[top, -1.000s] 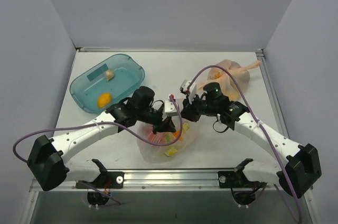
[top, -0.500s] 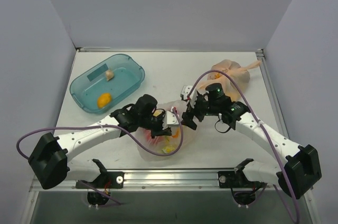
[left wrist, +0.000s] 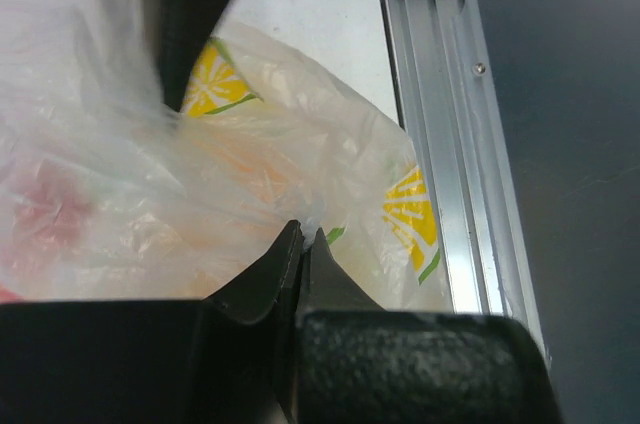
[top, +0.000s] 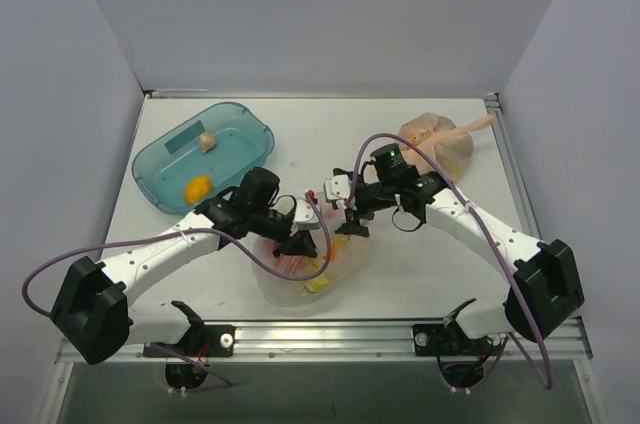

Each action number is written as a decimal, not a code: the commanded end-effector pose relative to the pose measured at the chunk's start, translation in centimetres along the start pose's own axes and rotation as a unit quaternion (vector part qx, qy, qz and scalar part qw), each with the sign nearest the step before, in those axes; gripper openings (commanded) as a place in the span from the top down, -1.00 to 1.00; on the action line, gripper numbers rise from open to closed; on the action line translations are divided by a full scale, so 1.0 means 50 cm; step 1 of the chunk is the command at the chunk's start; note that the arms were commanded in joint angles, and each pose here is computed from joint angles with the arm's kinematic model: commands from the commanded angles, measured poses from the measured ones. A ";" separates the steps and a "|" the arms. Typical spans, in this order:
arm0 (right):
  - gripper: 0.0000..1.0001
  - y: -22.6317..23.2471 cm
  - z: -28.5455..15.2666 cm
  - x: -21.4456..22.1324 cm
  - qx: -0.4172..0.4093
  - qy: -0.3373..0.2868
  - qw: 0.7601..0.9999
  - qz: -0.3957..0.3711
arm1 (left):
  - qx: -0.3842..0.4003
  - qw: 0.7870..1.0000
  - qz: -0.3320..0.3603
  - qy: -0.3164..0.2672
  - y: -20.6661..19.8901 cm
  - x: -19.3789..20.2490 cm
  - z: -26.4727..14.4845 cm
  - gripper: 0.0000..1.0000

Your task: Place the fake fruits into the plastic bag and tie a complex knot

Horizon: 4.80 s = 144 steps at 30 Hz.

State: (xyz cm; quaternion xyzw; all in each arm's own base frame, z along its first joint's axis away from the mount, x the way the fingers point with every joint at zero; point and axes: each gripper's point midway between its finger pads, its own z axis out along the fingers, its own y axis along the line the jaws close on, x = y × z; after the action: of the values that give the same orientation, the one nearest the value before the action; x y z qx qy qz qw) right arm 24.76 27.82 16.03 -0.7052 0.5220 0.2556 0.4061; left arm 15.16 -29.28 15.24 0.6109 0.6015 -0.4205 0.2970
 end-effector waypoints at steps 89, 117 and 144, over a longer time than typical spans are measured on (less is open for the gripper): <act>1.00 -0.023 -0.089 0.085 0.118 -0.034 0.790 0.601 | -0.198 0.930 -0.311 0.008 0.107 0.008 0.056 1.00; 0.87 0.071 0.013 -0.033 -0.020 -0.108 0.762 0.638 | -0.160 0.900 -0.289 -0.284 0.184 -0.213 0.027 1.00; 0.64 0.075 -0.003 0.016 0.022 -0.035 0.832 0.554 | -0.171 0.933 -0.293 -0.119 0.108 -0.066 0.044 1.00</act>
State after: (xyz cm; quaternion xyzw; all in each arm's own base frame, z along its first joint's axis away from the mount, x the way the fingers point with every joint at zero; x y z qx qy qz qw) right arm 20.79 25.90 13.80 -0.2679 0.8227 0.4509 0.2194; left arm 21.53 -31.90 15.68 0.2673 0.8003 -0.4106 0.3457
